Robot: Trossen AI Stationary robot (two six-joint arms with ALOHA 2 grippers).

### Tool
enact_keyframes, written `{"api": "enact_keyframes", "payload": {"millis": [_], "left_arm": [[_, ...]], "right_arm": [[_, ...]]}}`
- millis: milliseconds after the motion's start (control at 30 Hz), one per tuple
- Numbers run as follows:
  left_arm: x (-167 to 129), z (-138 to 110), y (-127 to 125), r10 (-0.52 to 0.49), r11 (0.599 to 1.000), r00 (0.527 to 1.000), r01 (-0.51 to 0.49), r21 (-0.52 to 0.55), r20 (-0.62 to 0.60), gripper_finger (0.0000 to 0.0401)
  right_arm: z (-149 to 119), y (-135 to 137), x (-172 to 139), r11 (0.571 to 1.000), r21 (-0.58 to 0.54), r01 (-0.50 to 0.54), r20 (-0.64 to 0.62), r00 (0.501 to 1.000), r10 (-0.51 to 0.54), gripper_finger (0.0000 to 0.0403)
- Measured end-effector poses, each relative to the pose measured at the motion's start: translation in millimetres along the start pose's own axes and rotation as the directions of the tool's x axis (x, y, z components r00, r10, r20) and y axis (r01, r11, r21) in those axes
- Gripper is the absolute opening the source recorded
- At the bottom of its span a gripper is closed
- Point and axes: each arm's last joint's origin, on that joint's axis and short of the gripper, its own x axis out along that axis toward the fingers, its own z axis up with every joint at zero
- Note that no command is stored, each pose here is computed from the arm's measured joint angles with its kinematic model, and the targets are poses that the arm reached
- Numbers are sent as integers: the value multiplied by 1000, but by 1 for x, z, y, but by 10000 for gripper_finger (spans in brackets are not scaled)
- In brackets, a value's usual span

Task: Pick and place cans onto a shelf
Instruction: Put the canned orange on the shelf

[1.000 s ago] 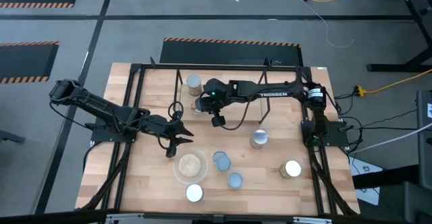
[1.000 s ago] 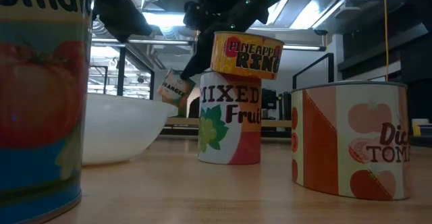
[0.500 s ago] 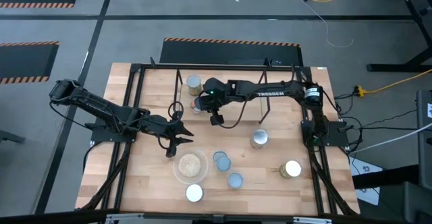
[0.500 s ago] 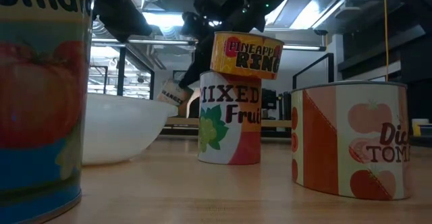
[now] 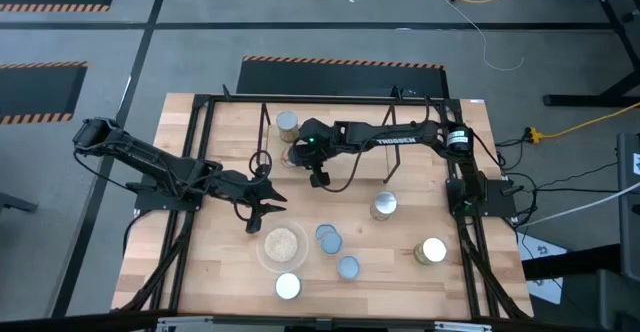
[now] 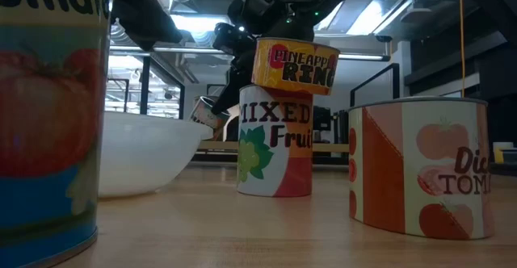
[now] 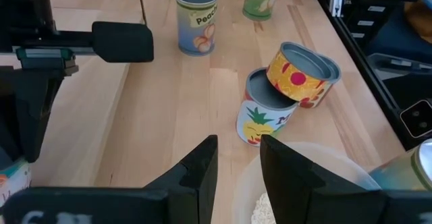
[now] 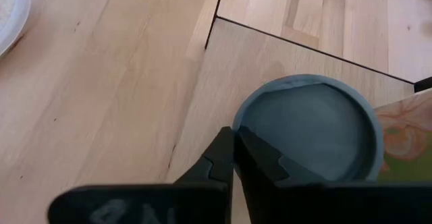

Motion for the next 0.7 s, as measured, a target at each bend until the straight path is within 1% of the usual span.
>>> {"api": "enact_keyframes", "payload": {"millis": [700], "left_arm": [[0, 0, 0, 0, 1000, 1000, 0, 0, 0, 105]], "right_arm": [[2, -1, 0, 1000, 0, 11, 18, 1000, -11, 26]]}}
